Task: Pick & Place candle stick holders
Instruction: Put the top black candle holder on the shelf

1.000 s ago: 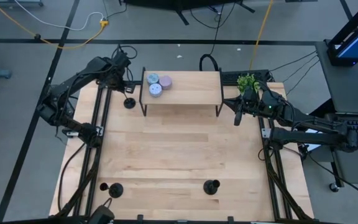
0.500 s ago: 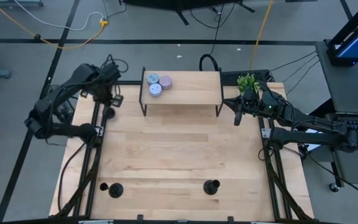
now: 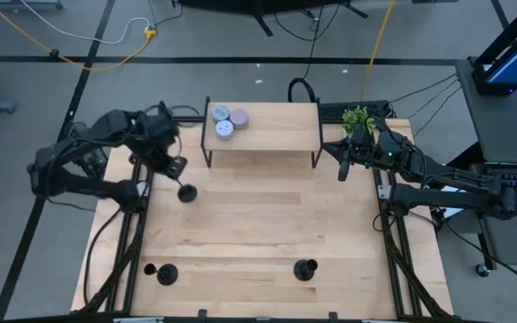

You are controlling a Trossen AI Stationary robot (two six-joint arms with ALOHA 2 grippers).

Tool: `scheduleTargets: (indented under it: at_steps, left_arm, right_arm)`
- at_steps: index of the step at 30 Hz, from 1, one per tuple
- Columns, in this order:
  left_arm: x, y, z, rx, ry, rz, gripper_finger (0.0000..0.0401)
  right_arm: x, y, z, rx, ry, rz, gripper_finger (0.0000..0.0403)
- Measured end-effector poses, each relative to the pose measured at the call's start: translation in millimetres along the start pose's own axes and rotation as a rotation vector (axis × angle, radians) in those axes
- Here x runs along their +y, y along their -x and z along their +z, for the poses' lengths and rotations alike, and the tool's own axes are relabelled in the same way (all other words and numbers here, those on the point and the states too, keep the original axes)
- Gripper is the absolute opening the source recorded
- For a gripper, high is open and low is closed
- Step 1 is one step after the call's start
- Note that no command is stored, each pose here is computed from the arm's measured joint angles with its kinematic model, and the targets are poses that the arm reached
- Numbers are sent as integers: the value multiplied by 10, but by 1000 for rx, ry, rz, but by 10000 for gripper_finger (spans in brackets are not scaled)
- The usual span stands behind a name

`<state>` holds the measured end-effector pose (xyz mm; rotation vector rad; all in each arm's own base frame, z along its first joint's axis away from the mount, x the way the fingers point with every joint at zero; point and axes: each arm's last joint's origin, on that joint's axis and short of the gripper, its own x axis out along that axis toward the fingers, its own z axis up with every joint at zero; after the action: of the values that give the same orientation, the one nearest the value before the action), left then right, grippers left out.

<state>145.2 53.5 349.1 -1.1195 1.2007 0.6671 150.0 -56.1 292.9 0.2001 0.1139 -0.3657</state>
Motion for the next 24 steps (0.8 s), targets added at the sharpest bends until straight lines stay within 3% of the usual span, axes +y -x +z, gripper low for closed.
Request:
scheduleTargets:
  at_steps: [7,12,19,24]
  left_arm:
    - [-631,-167,-79,74,-141,-72,8]
    - [-1151,-185,-81,54,-251,-149,8]
    - [-1850,-146,25,6,-420,-242,8]
    - [-2234,-120,186,-43,-508,-309,8]
  right_arm:
    - [0,0,0,0,-1,-1,0]
    - [2,0,4,-4,-72,4,0]
    - [60,-28,-19,52,-73,210,0]
    - [78,-86,-38,78,-77,283,4]
